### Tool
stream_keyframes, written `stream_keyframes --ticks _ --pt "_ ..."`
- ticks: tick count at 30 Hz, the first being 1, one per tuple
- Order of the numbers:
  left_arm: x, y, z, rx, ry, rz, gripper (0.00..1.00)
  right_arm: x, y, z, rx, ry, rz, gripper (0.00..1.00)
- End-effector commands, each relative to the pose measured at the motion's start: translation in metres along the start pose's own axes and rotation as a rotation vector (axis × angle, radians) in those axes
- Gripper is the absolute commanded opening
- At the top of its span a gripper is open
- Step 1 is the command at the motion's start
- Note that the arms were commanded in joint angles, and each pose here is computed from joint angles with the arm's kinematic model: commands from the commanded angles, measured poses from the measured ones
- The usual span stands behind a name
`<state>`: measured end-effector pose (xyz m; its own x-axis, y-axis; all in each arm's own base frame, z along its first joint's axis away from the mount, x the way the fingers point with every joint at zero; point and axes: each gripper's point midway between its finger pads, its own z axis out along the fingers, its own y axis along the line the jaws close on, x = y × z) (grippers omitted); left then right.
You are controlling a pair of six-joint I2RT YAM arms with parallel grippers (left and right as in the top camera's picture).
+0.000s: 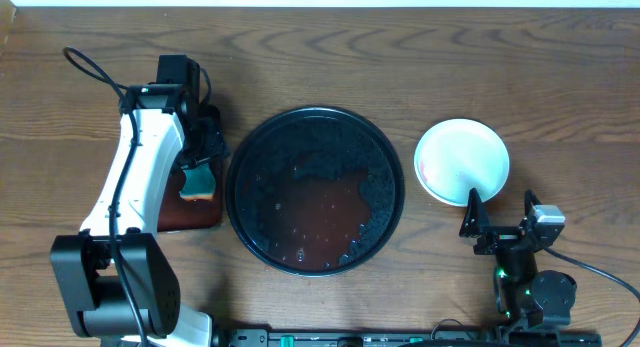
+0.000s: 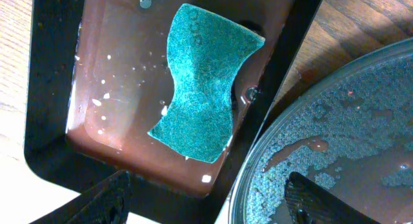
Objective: Clean dirty plates on tray and stack at the side
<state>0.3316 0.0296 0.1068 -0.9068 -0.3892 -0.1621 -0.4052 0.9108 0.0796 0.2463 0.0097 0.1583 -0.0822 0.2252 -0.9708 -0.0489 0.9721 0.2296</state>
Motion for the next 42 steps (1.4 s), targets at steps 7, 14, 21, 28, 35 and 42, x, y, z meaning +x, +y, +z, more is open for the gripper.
stream_keyframes --ticks 7,14,21,28,35,42 --pt "-0.007 0.005 -0.021 0.017 -0.066 -0.026 0.76 0.000 0.002 0.000 -0.004 0.000 0.000 0.99" --pt "0.004 0.025 -0.102 0.081 -0.313 -0.059 0.76 0.000 0.002 0.000 -0.004 0.000 0.000 0.99" --pt "0.024 0.047 -0.196 0.270 -0.777 -0.129 0.76 0.000 0.002 0.000 -0.004 0.000 0.000 0.99" --pt "0.055 0.035 -0.199 0.439 -1.084 0.009 0.76 0.000 0.002 0.000 -0.004 0.000 0.000 0.99" --pt "0.072 0.020 -0.172 0.476 -1.327 0.185 0.77 0.000 0.002 0.000 -0.004 0.000 0.000 0.99" --pt "0.076 0.016 -0.122 0.436 -1.411 0.231 0.77 0.000 0.002 0.000 -0.004 0.000 0.000 0.99"
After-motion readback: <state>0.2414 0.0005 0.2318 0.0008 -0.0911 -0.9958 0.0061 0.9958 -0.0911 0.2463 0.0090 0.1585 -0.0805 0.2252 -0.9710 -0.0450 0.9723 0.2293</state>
